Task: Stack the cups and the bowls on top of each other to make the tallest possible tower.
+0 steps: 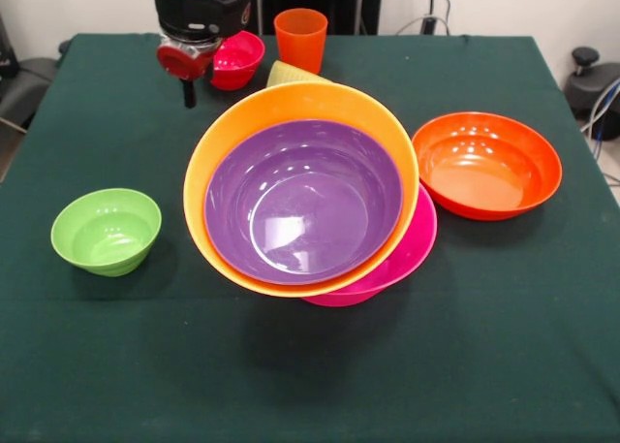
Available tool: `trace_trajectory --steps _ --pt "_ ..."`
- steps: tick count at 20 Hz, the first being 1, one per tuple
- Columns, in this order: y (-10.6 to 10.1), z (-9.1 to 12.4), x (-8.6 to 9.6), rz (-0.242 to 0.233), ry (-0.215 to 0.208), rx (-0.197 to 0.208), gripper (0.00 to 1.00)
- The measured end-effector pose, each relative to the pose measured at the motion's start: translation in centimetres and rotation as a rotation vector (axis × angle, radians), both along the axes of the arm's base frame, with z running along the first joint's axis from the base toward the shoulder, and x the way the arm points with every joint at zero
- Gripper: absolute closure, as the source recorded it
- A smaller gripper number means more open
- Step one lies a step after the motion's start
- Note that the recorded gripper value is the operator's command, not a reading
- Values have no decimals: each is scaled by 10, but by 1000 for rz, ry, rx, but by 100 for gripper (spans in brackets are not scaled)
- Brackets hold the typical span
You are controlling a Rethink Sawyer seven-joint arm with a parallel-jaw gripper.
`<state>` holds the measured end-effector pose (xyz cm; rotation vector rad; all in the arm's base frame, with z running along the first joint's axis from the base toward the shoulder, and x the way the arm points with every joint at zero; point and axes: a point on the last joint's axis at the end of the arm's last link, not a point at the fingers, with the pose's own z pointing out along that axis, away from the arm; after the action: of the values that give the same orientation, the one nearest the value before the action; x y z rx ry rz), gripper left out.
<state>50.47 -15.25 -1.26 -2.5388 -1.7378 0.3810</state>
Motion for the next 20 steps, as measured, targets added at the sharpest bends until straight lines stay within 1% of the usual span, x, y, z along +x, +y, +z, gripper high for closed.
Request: trace_trajectory --steps 5,9,11,16,20 --pt "0 3 1 -1 -4 0 0" --pt "5 11 5 3 -13 7 0" --pt "9 16 9 9 -17 12 0" --pt "29 30 19 38 -28 27 0" --pt "39 37 25 51 -37 35 0"
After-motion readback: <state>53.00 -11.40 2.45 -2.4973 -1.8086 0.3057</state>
